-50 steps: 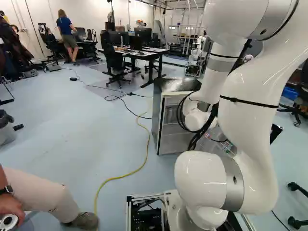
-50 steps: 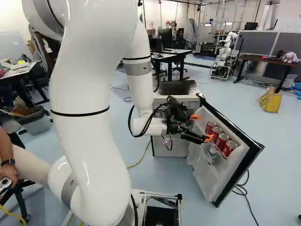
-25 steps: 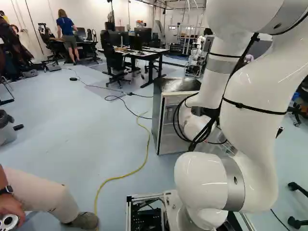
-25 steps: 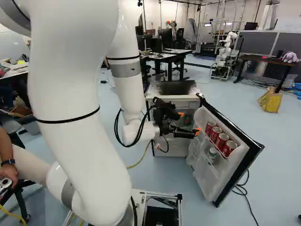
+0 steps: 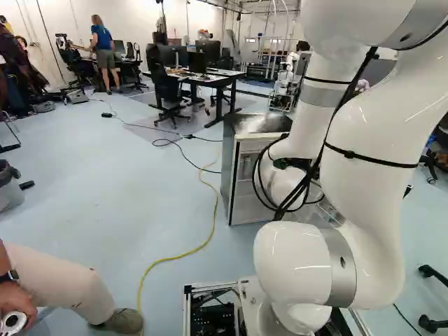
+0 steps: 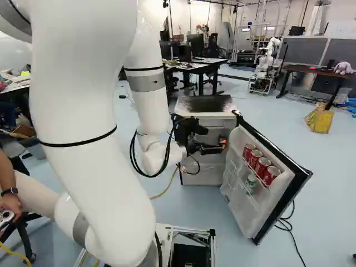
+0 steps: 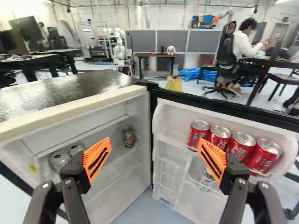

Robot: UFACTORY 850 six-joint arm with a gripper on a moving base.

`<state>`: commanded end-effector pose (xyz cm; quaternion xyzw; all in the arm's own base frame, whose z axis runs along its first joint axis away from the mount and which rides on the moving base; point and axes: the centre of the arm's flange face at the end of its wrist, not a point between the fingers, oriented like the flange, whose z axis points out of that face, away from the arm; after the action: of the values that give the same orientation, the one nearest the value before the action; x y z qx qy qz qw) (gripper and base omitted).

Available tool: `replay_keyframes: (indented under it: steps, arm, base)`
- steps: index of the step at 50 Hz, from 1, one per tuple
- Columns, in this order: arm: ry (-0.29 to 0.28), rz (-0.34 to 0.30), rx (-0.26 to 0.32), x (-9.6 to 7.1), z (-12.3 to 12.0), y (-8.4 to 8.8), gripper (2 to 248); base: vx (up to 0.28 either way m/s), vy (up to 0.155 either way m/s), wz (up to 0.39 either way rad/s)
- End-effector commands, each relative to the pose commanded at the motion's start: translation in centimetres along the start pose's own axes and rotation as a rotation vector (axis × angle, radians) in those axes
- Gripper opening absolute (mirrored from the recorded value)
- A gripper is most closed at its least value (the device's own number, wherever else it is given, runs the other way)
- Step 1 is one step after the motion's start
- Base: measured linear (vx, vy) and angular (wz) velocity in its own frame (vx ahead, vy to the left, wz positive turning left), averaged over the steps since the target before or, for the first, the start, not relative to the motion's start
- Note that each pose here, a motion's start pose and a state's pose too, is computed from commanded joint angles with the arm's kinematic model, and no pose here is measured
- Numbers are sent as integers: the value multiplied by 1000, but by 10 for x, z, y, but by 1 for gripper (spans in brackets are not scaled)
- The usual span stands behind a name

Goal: Grab a drink from the fridge

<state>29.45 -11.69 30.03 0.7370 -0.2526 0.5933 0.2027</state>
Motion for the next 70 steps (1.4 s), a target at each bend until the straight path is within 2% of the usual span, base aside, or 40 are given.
replay_keyframes:
  steps: [17,31,54,70]
  arm:
    - [-37,-50,172,-14,9,-18,247]
    - [-67,-80,292,-26,21,-29,247]
    - [-108,-97,371,-46,51,-32,247]
    - [-141,-110,440,-62,59,-37,247]
  base:
    - [0,0,0]
    - [0,0,0]
    - [0,0,0]
    - [0,0,0]
